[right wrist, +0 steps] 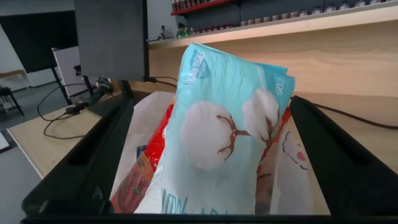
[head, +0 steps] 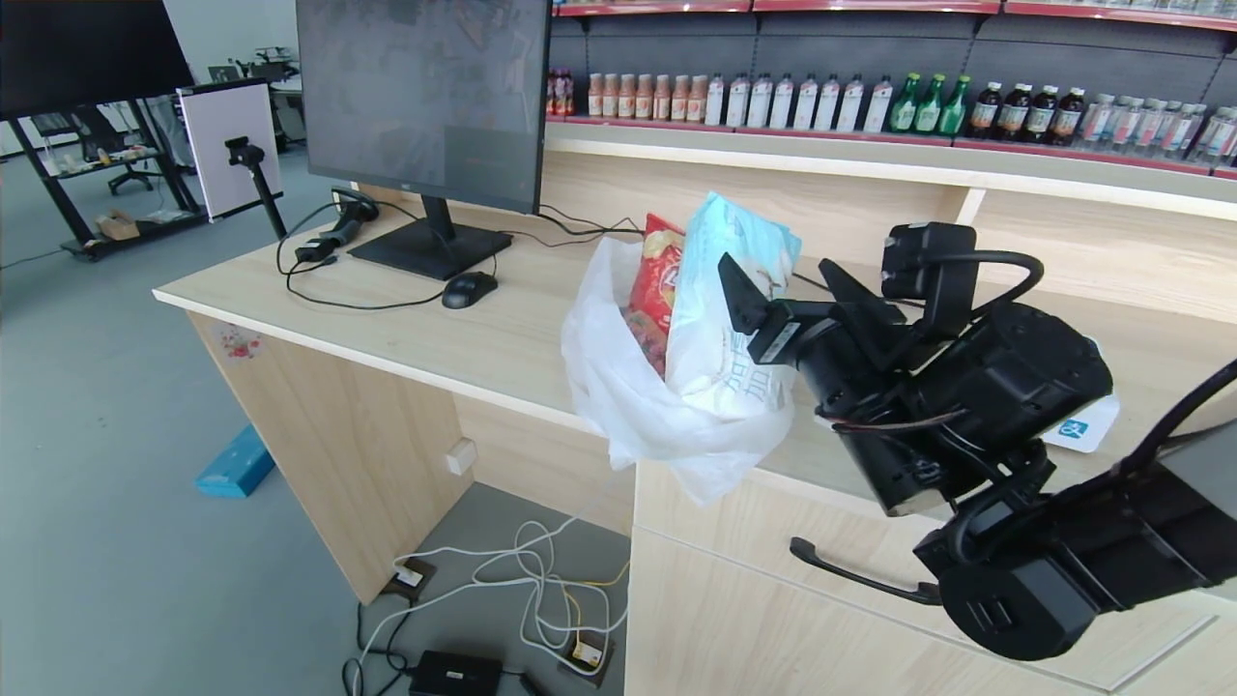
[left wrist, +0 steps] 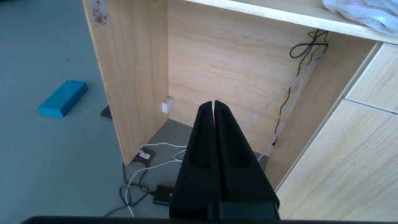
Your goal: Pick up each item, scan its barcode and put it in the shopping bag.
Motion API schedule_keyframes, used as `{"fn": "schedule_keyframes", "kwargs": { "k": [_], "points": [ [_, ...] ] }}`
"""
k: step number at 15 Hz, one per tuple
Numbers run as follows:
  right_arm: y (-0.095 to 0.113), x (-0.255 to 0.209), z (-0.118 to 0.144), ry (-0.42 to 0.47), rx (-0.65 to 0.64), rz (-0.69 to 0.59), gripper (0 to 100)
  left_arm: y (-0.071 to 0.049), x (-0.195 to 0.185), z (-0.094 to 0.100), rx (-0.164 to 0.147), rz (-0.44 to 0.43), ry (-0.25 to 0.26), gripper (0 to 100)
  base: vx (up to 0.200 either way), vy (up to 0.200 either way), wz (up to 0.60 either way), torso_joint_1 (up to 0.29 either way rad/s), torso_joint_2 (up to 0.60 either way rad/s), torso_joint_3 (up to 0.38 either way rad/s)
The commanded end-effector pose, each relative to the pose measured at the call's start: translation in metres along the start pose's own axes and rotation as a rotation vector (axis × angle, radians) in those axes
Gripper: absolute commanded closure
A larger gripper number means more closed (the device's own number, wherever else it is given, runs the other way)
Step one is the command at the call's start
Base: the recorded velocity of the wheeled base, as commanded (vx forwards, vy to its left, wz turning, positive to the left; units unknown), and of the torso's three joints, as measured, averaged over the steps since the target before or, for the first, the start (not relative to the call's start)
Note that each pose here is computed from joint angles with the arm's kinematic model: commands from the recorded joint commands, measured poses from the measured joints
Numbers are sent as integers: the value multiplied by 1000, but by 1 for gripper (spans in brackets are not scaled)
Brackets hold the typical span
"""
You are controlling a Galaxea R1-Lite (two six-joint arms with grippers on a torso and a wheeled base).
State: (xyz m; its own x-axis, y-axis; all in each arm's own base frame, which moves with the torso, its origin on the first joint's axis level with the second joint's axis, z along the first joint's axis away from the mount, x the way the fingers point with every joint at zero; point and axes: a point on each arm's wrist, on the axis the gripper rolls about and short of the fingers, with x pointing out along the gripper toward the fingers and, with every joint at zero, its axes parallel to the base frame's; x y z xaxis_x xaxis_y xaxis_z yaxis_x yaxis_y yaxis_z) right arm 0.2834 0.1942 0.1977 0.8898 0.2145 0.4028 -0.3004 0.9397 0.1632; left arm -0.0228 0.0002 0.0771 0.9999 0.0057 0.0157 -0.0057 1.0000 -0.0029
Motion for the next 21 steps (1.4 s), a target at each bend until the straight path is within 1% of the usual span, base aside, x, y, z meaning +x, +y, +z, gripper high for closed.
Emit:
{"fn": "schedule_keyframes", "kwargs": {
  "k": [1,3,5,6,7,8,9,10,11,12,13,15,16,17,18,19,20,21],
  "points": [
    [-11,-18,30,-32,0,-11,0,0,0,0,0,0,-1,100,0,0,0,0,0,0],
    [-15,-37,45,-30,-6,6,0,0,0,0,0,0,-1,100,0,0,0,0,0,0],
    [-26,-72,58,3,-28,18,0,0,0,0,0,0,-1,100,0,0,0,0,0,0],
    [-35,-98,71,6,-29,18,0,0,0,0,0,0,-1,100,0,0,0,0,0,0],
    [-39,-110,75,7,-29,19,0,0,0,0,0,0,-1,100,0,0,0,0,0,0],
    [-54,-151,82,32,-40,21,0,0,0,0,0,0,-1,100,0,0,0,0,0,0],
    [-66,-183,78,79,-55,19,0,0,0,0,0,0,-1,100,0,0,0,0,0,0],
    [-70,-195,78,88,-57,19,0,0,0,0,1,0,0,100,0,0,0,0,0,0],
    [-73,-200,88,39,-36,9,0,0,0,0,4,0,0,100,0,0,0,0,0,0],
    [-75,-203,93,11,-20,-4,0,0,0,0,3,0,2,100,0,0,0,0,0,0],
    [-76,-207,95,20,-30,-23,0,0,0,0,3,-1,2,100,0,0,0,0,0,0],
    [-86,-237,95,138,-147,18,0,0,0,0,0,0,2,100,0,0,0,0,0,0],
    [-95,-266,90,241,-185,78,0,0,0,0,0,-1,2,100,0,0,0,0,0,0],
    [-102,-289,86,304,-207,134,0,0,0,0,0,0,2,100,0,0,0,0,0,0],
    [-107,-305,84,344,-230,187,0,0,0,0,0,0,0,100,0,0,0,0,0,0],
    [-114,-325,84,409,-254,209,0,0,0,0,0,0,2,100,0,0,0,0,0,0],
    [-117,-336,82,459,-272,218,0,0,0,0,-2,0,2,100,0,0,0,0,0,0],
    [-120,-343,77,471,-273,233,0,0,0,0,-5,2,2,100,0,0,0,0,0,0]
  ]
}}
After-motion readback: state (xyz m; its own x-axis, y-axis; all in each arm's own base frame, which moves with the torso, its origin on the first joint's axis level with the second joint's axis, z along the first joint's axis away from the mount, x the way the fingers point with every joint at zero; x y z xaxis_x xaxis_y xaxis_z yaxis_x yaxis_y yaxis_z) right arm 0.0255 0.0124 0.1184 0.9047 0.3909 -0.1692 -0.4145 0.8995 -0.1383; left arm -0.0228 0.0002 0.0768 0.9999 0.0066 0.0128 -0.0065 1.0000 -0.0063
